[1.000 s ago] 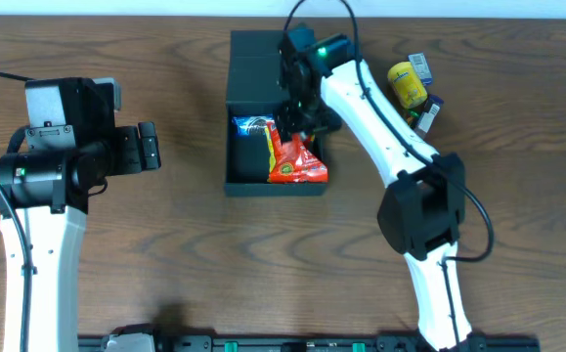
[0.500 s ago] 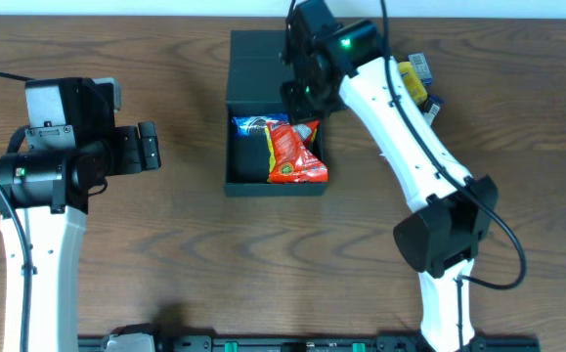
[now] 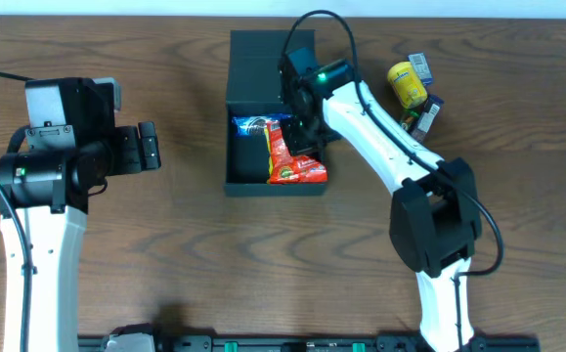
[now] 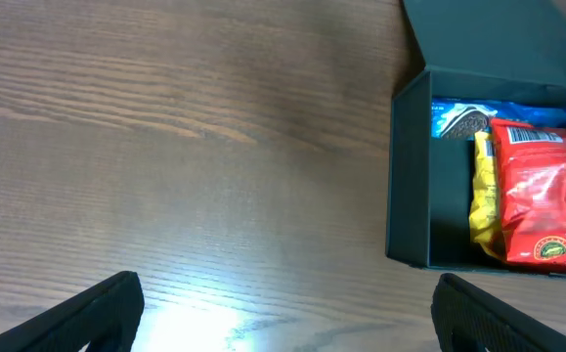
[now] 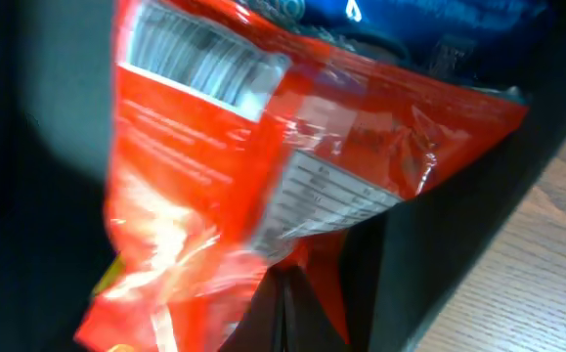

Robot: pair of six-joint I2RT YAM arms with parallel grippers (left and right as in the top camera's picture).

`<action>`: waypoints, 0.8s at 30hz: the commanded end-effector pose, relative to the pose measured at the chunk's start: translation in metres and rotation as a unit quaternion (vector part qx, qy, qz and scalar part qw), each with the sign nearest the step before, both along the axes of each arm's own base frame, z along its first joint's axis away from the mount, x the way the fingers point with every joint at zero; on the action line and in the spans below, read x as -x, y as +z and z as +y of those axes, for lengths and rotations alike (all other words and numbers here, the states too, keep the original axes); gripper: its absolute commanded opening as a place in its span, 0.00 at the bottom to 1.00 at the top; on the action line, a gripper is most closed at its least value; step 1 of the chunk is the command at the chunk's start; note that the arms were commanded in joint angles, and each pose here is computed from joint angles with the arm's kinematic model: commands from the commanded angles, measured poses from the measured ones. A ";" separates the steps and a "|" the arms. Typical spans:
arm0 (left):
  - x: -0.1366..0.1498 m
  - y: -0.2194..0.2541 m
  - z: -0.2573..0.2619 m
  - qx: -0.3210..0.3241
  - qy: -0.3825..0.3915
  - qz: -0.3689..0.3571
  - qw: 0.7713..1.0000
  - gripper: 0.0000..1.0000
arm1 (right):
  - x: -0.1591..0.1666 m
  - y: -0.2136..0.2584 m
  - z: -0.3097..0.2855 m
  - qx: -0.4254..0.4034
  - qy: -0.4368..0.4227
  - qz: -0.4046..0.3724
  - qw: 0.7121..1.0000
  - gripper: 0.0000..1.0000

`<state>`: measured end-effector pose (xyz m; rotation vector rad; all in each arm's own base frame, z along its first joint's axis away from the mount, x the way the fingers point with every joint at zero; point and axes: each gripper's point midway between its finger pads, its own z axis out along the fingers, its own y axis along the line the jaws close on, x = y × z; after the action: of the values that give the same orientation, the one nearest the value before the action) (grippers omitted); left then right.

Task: Pack container
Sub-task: 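Push the red bag down into the box with the right gripper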

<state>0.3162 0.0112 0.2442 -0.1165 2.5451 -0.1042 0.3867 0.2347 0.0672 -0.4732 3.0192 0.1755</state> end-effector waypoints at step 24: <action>-0.001 0.002 0.001 -0.004 -0.005 -0.002 1.000 0.95 | 0.006 0.090 -0.009 -0.009 -0.036 -0.055 0.998 0.02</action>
<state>0.3162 0.0112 0.2442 -0.1165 2.5451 -0.1042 0.3860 0.2251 0.1233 -0.3540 2.9792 0.1411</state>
